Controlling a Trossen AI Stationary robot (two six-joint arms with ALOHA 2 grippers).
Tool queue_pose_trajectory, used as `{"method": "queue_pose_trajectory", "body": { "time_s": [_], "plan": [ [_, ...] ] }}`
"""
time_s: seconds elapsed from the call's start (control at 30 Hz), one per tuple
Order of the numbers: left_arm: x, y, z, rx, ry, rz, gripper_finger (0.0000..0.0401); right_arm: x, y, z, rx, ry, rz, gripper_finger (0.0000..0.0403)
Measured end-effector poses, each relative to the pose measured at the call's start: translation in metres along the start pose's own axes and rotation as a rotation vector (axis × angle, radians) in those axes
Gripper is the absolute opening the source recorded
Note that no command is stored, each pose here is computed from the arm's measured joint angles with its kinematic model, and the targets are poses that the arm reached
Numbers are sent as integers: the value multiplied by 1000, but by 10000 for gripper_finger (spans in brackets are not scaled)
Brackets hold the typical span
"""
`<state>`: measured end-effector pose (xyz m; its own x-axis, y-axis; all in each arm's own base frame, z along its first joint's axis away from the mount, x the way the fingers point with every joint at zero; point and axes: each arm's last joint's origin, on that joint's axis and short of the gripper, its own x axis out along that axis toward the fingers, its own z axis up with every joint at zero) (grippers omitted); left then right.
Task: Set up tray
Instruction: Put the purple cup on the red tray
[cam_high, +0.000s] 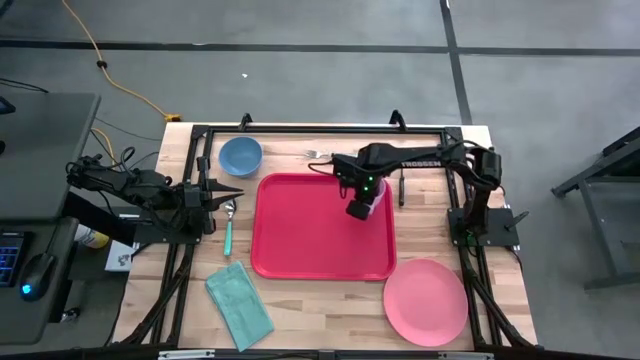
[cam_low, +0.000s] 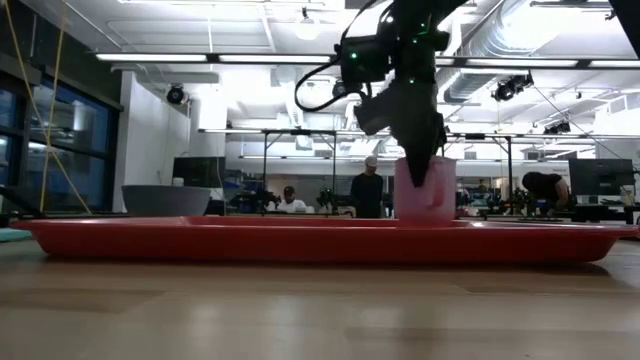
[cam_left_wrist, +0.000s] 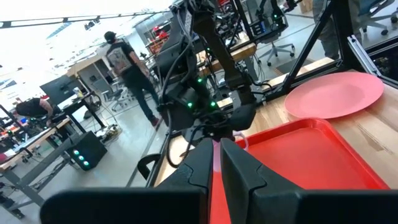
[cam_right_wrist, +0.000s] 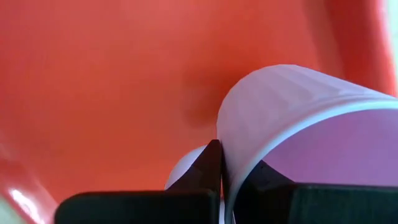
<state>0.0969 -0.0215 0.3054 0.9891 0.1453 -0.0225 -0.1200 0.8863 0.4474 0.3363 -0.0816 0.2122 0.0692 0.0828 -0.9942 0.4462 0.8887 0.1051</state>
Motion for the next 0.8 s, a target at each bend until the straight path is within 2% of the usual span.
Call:
{"method": "queue_pose_trajectory", "body": {
  "time_s": [0.27, 0.8],
  "plan": [
    [0, 0, 0, 0, 0, 0, 60, -1, -10, 1, 32, 2, -13, 0],
    [0, 0, 0, 1, 0, -1, 60, -1, -10, 1, 71, 16, 10, 0]
  ]
}}
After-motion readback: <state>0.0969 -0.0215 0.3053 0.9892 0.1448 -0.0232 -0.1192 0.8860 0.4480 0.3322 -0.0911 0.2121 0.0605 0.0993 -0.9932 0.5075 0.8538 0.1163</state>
